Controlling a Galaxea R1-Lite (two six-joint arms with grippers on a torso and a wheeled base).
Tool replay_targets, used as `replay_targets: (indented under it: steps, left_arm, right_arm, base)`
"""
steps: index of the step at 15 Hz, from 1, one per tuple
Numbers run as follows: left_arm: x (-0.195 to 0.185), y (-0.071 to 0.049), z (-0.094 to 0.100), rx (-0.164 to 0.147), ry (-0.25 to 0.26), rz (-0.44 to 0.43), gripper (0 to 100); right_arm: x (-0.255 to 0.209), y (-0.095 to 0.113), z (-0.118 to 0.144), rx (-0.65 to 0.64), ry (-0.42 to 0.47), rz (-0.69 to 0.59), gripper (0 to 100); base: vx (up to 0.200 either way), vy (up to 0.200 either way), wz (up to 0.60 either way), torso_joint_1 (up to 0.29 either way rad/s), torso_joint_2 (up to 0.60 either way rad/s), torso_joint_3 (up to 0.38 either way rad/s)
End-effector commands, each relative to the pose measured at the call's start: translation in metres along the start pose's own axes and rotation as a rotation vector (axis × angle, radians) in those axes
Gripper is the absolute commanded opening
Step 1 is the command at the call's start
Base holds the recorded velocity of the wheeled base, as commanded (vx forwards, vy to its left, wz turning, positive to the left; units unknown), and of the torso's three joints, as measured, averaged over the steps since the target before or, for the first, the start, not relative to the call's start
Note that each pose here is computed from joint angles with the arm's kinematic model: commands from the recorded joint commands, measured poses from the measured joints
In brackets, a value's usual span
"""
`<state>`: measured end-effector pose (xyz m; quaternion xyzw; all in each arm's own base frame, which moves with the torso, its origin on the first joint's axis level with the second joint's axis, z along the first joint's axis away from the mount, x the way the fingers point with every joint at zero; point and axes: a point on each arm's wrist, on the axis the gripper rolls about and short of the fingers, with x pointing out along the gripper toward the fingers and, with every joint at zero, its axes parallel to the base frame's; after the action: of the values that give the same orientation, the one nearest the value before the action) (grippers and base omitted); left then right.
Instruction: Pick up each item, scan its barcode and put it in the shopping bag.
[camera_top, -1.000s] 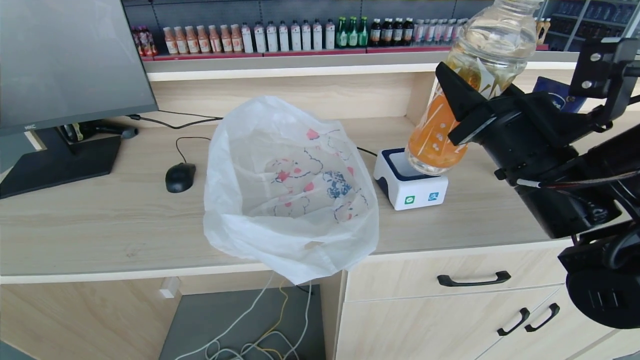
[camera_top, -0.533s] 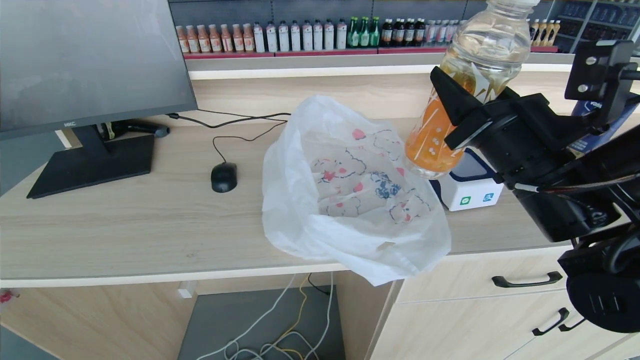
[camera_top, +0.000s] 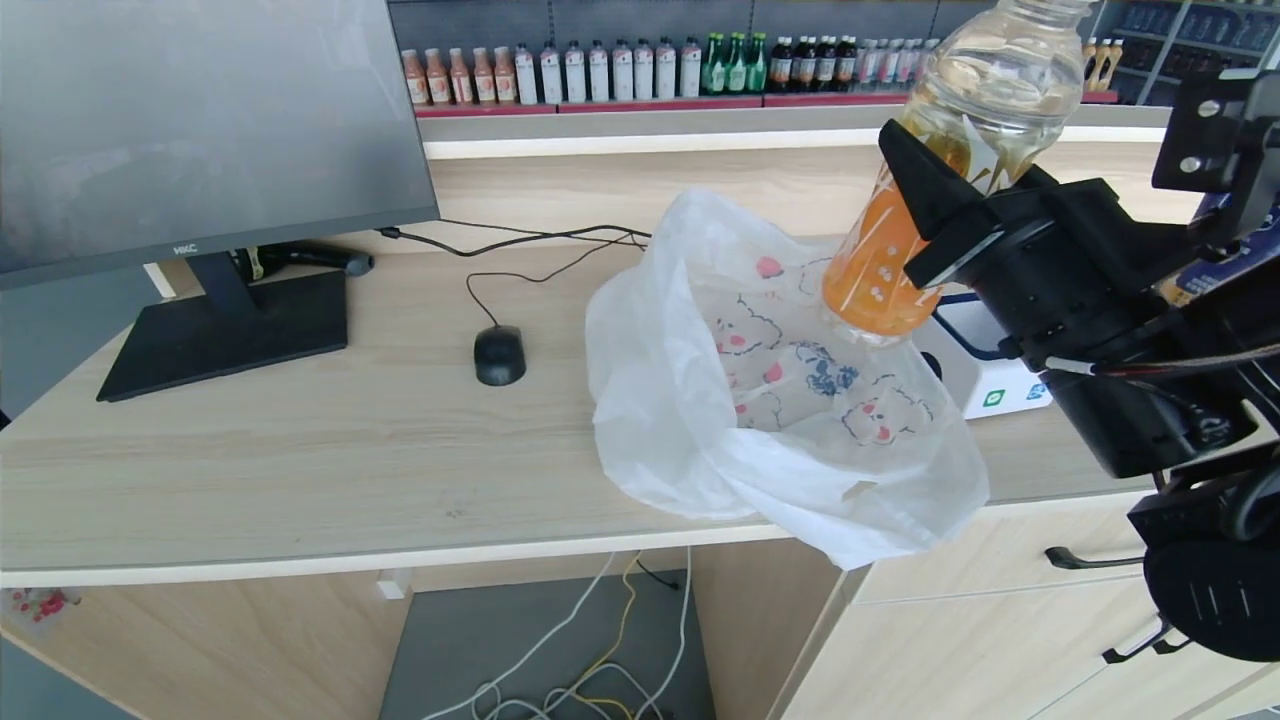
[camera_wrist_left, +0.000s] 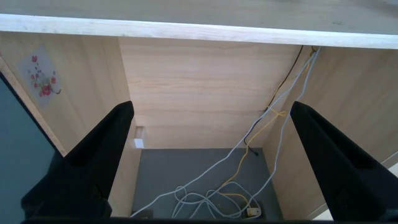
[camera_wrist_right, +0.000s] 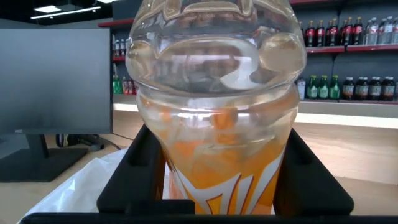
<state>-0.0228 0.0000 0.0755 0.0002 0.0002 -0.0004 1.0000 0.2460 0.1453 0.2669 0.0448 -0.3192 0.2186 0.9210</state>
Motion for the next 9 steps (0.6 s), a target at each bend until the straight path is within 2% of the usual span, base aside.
replay_targets:
  steps: [1,9]
  left_arm:
    - [0.0,0.0,0.0,0.0,0.0,0.001,100]
    - [0.0,0.0,0.0,0.0,0.0,-0.001,100]
  right_arm:
    - [0.001,0.002,-0.004,0.002,0.01,0.008,0]
    - [0.01,0.007,-0.041,0.015,0.077,0.019,0]
  base:
    - [0.0,0.0,0.0,0.0,0.0,0.0]
    - [0.0,0.0,0.0,0.0,0.0,0.0]
